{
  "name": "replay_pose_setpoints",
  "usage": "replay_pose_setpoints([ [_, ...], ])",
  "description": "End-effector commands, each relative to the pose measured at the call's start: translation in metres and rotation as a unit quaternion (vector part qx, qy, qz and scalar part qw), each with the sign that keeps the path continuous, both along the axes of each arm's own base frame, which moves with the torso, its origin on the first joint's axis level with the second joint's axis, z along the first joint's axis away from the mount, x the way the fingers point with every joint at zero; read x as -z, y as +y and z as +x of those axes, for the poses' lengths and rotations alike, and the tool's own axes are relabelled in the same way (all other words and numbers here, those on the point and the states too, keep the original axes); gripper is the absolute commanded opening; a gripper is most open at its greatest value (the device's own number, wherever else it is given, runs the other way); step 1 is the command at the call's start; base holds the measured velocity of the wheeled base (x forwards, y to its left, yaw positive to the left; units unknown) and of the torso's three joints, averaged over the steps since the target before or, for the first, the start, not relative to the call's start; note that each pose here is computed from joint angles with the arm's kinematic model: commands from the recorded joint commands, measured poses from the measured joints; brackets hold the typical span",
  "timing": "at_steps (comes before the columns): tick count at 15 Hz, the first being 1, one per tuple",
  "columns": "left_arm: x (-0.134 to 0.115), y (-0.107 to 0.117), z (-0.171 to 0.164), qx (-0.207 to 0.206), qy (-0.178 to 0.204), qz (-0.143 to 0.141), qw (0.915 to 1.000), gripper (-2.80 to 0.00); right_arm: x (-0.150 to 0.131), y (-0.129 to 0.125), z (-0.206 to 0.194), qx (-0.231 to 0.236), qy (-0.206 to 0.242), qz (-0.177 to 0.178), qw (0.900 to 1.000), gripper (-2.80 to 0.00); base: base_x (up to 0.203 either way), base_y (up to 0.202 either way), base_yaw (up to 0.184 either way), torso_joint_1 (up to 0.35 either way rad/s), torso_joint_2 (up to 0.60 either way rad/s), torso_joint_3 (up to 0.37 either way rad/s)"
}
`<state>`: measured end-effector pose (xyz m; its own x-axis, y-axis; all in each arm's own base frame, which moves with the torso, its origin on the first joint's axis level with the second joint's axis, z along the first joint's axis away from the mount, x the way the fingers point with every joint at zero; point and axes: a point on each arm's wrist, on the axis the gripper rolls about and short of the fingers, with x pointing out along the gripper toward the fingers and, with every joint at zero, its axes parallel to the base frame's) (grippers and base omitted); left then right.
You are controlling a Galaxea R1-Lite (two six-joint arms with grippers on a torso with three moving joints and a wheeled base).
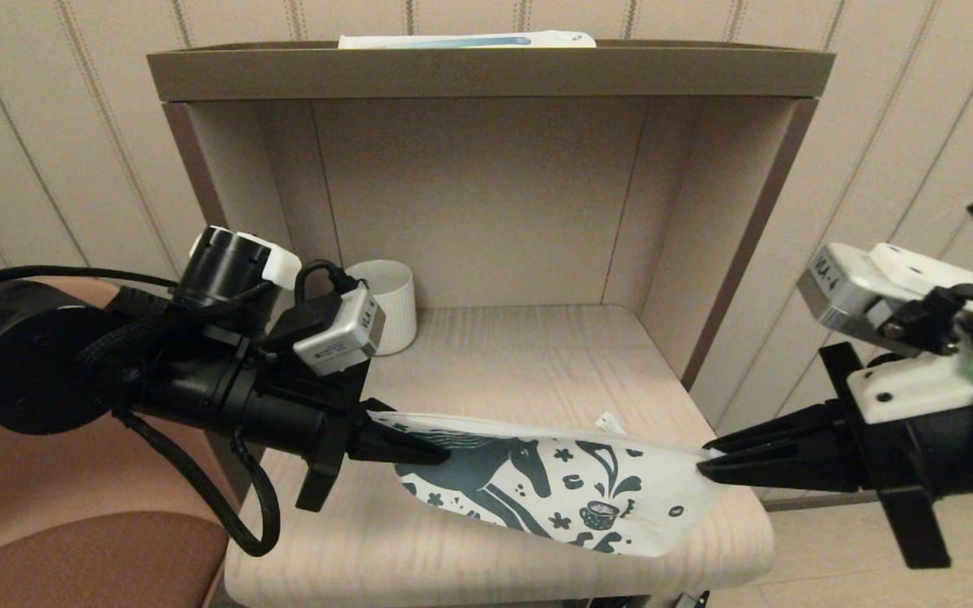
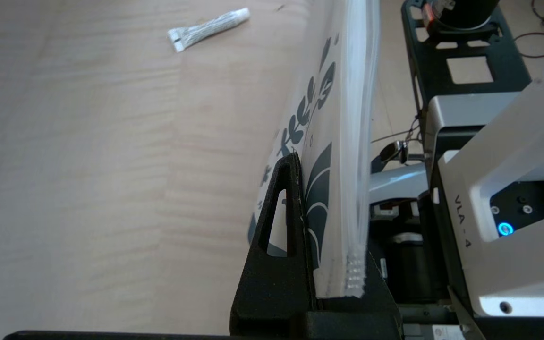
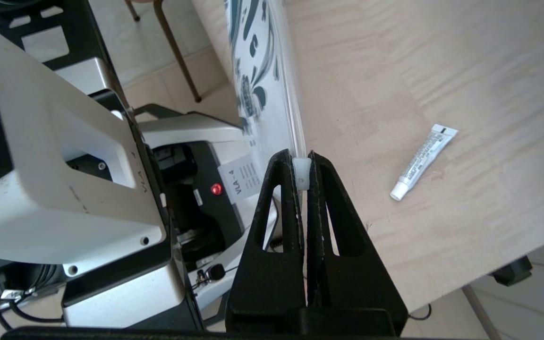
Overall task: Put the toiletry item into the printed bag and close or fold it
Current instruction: Open the storage bag, then pick up the toothpaste
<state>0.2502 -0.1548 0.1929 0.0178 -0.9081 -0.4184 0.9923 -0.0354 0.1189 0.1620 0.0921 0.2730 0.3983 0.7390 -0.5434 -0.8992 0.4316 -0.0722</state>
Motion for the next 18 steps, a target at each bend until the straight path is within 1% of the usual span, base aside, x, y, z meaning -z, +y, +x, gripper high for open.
replay_pose_setpoints([
  [1, 0.000, 0.000, 0.000, 0.002, -0.002, -0.001, 1.0000, -2.80, -0.003, -0.004, -0.006, 0.002, -0.008, 0.004, 1.000, -2.80, 0.000, 0.000, 0.000, 0.000, 0.00, 0.000],
  [7, 0.002, -0.001, 0.002, 0.001, 0.001, 0.000, 1.0000, -2.80, -0.002, -0.001, 0.000, -0.005, -0.003, 0.008, 1.000, -2.80, 0.000, 0.000, 0.000, 0.000, 0.00, 0.000],
  [8, 0.002, -0.001, 0.002, 0.002, 0.001, 0.000, 1.0000, -2.80, -0.001, -0.001, -0.001, -0.005, -0.002, 0.007, 1.000, 0.00, 0.000, 0.000, 0.000, 0.000, 0.00, 0.000],
  [10, 0.001, -0.002, 0.003, 0.003, 0.000, -0.001, 1.0000, -2.80, -0.002, 0.001, 0.003, -0.007, -0.013, 0.016, 1.000, 0.00, 0.000, 0.000, 0.000, 0.000, 0.00, 0.000],
  [13, 0.001, -0.005, 0.003, 0.007, -0.001, 0.000, 1.0000, -2.80, -0.003, 0.004, 0.008, -0.007, -0.011, 0.021, 1.000, 0.00, 0.000, 0.000, 0.000, 0.000, 0.00, 0.000],
  [14, 0.001, -0.005, 0.002, 0.007, -0.001, 0.001, 1.0000, -2.80, -0.007, 0.004, 0.010, -0.001, -0.010, 0.027, 1.000, 0.00, 0.000, 0.000, 0.000, 0.000, 0.00, 0.000],
  [15, 0.002, -0.004, 0.001, 0.006, -0.001, 0.003, 1.0000, -2.80, -0.008, 0.003, 0.016, 0.019, -0.004, 0.029, 0.999, 0.00, 0.000, 0.000, 0.000, 0.000, 0.00, 0.000],
  [16, 0.001, -0.002, 0.000, 0.004, -0.004, 0.001, 1.0000, -2.80, -0.010, -0.003, 0.024, 0.051, -0.003, 0.028, 0.998, 0.00, 0.000, 0.000, 0.000, 0.000, 0.00, 0.000],
  [18, -0.002, 0.009, 0.002, -0.014, -0.009, -0.001, 0.9999, -2.80, -0.011, -0.017, 0.047, 0.109, 0.001, 0.023, 0.994, 0.00, 0.000, 0.000, 0.000, 0.000, 0.00, 0.000],
])
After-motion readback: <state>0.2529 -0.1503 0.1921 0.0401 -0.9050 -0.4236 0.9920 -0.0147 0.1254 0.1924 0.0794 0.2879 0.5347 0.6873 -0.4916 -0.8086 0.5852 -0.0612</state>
